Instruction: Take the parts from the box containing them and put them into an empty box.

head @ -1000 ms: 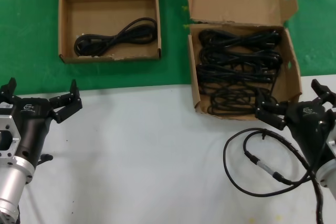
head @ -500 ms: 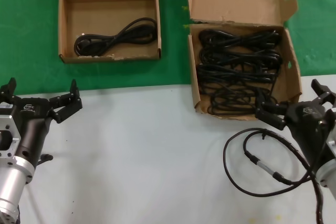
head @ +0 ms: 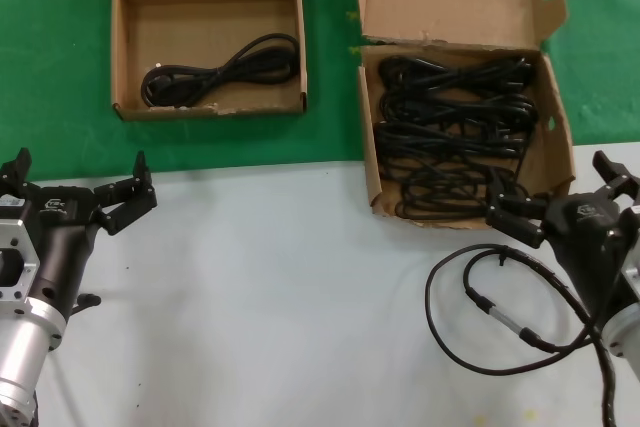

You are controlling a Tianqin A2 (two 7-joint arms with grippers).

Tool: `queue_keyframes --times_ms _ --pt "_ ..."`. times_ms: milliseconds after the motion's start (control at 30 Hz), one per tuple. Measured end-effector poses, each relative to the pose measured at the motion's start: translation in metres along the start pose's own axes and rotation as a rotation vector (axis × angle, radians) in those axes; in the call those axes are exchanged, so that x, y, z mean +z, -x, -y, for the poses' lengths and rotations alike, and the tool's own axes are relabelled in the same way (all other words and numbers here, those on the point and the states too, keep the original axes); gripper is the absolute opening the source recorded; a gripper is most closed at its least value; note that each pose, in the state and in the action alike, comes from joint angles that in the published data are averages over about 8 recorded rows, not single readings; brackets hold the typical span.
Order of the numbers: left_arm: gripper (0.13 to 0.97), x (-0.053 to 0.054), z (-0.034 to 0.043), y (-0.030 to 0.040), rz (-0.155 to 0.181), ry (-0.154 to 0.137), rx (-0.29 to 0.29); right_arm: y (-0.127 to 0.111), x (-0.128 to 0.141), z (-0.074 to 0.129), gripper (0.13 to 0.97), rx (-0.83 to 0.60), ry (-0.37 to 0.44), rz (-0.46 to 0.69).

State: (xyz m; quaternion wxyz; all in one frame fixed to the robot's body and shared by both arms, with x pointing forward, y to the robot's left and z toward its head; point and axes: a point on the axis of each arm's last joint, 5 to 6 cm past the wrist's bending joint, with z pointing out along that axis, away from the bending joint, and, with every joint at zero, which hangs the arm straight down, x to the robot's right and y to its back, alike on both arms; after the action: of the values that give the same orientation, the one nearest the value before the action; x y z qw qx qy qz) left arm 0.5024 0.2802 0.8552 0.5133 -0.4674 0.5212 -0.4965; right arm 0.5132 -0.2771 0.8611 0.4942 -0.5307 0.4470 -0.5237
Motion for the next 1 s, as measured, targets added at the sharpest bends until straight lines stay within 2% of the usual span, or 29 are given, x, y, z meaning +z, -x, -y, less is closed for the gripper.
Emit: queue_keyframes --times_ms 1000 --pt "0.966 0.0000 0.0000 0.0000 0.000 0.000 0.000 0.0000 0.0000 0.0000 0.966 0.000 0.000 0.000"
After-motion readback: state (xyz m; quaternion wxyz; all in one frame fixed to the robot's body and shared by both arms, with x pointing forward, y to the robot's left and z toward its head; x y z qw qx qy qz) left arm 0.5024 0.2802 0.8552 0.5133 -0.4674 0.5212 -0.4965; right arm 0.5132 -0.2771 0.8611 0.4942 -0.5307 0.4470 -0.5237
